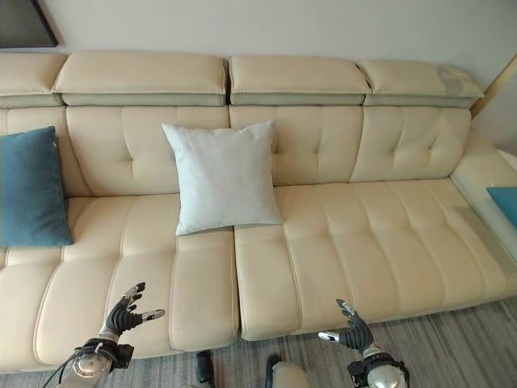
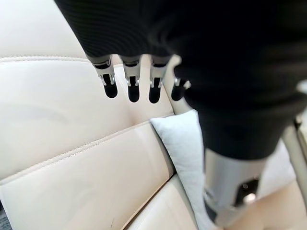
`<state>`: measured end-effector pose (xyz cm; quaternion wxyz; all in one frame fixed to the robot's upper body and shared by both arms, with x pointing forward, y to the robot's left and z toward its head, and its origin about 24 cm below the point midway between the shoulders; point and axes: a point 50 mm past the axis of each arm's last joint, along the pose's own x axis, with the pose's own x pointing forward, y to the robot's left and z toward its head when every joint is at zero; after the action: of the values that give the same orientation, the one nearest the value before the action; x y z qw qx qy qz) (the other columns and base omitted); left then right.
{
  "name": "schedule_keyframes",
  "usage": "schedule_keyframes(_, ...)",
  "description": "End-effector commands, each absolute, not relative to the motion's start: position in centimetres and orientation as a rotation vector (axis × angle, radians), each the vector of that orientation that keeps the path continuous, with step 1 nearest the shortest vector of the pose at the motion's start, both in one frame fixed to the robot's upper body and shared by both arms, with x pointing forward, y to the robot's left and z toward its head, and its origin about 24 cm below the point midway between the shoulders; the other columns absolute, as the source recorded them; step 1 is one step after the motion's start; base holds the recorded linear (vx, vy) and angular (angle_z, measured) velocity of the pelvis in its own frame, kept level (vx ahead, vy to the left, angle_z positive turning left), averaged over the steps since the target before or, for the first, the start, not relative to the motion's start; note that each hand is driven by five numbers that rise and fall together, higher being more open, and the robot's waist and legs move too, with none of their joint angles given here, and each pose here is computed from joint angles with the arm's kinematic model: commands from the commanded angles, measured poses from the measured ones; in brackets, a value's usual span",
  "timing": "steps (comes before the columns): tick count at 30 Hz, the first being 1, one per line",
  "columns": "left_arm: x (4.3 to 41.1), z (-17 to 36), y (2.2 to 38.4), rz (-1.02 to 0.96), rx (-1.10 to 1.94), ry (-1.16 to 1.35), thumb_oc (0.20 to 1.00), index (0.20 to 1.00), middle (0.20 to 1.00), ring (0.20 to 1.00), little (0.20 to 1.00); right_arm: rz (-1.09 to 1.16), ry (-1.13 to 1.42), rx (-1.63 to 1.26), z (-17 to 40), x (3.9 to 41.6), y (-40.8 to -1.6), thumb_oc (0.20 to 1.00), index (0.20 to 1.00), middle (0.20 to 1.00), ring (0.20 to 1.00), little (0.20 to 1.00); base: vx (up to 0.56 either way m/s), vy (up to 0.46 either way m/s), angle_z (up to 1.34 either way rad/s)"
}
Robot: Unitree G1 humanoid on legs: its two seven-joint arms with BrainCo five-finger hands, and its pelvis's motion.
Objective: Pick up all the scattered cushions and arrange them neatly on the sofa.
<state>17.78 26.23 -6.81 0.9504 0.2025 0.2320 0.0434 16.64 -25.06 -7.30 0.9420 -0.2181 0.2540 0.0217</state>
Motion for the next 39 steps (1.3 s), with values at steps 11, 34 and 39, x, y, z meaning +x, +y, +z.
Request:
schedule_keyframes(11,18.3,-6.4,25.0,0.048,0.404,0.419,1.000,1.000,1.000,1.000,1.000,0.017,0.392,-0.444,-4.8,18.7,-25.9,1.000,1.000,1.000,1.000,1.000,-0.25,-0.071,0.17)
schedule_keyframes(34,18.6,-6.7,22.8,-0.049,0.369,0.423,1.000,1.000,1.000,1.000,1.000,-0.075,0.378,-0.188,-5.6,20.7,-23.2,1.000,1.000,1.000,1.000,1.000,0.00,0.061,-0.65)
schedule_keyframes(39,18.3,-6.8,22.9,-0.058,0.364,0.440,1.000,1.000,1.000,1.000,1.000,-0.029,0.358,-0.200,-5.3,21.3,-22.2,1.000,1.000,1.000,1.000,1.000,0.06,-0.116,-1.35)
